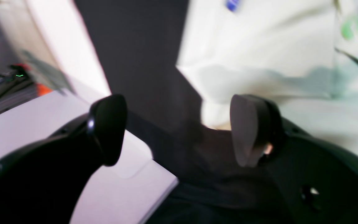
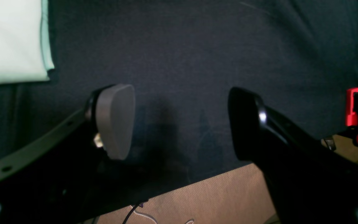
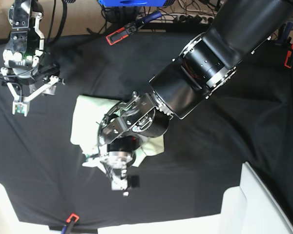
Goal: Fold the T-shirt properly
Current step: 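Press the left gripper onto the folded shirt to flatten it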
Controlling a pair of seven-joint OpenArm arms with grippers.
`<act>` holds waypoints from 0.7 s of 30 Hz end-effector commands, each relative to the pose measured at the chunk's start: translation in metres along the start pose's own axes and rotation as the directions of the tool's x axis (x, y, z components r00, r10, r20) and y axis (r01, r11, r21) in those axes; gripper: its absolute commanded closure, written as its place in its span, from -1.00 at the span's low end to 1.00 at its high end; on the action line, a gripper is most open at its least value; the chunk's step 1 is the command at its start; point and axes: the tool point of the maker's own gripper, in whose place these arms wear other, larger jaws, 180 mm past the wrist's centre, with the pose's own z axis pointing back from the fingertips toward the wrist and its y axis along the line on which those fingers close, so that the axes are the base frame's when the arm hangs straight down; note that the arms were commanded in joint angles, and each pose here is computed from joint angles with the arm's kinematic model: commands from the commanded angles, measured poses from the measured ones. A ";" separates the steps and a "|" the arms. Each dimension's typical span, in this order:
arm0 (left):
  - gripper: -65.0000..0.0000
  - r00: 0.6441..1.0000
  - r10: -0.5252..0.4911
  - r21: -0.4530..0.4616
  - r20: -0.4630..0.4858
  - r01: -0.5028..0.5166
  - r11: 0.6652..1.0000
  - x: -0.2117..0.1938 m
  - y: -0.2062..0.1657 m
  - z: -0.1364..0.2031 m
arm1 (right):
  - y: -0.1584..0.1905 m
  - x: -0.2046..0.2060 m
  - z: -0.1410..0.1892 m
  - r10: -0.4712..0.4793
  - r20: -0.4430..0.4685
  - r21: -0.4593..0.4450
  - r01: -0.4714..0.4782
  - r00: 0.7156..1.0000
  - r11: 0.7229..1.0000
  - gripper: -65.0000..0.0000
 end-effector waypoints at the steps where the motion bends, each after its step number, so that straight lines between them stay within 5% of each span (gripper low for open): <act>1: -0.56 0.999 0.014 0.071 0.037 -0.016 0.997 0.015 0.029 0.014 | -0.004 0.013 0.003 0.001 0.047 -0.013 -0.001 0.999 1.000 -0.36; 6: -0.39 0.995 0.067 0.125 0.074 -0.076 0.989 0.025 0.046 0.044 | -0.004 0.012 0.004 0.002 0.044 -0.014 -0.002 0.999 1.000 -0.36; 11: 1.00 0.958 0.256 0.100 0.131 -0.269 0.958 0.009 0.049 0.059 | -0.004 0.010 0.004 0.003 0.041 -0.014 -0.003 0.999 1.000 -0.36; 16: 1.00 0.907 0.417 0.034 0.063 -0.420 0.907 -0.038 0.026 0.045 | -0.006 0.015 0.004 0.012 0.069 -0.017 -0.011 0.998 1.000 -0.17; 20: 1.00 0.909 0.413 0.019 0.052 -0.414 0.910 -0.061 -0.004 0.044 | 0.004 0.025 0.004 0.075 0.128 0.028 -0.079 0.989 0.996 0.81; 21: 1.00 0.907 0.415 0.014 0.069 -0.417 0.909 -0.063 -0.011 0.046 | 0.011 0.025 0.005 0.114 0.130 0.060 -0.123 0.985 0.991 0.85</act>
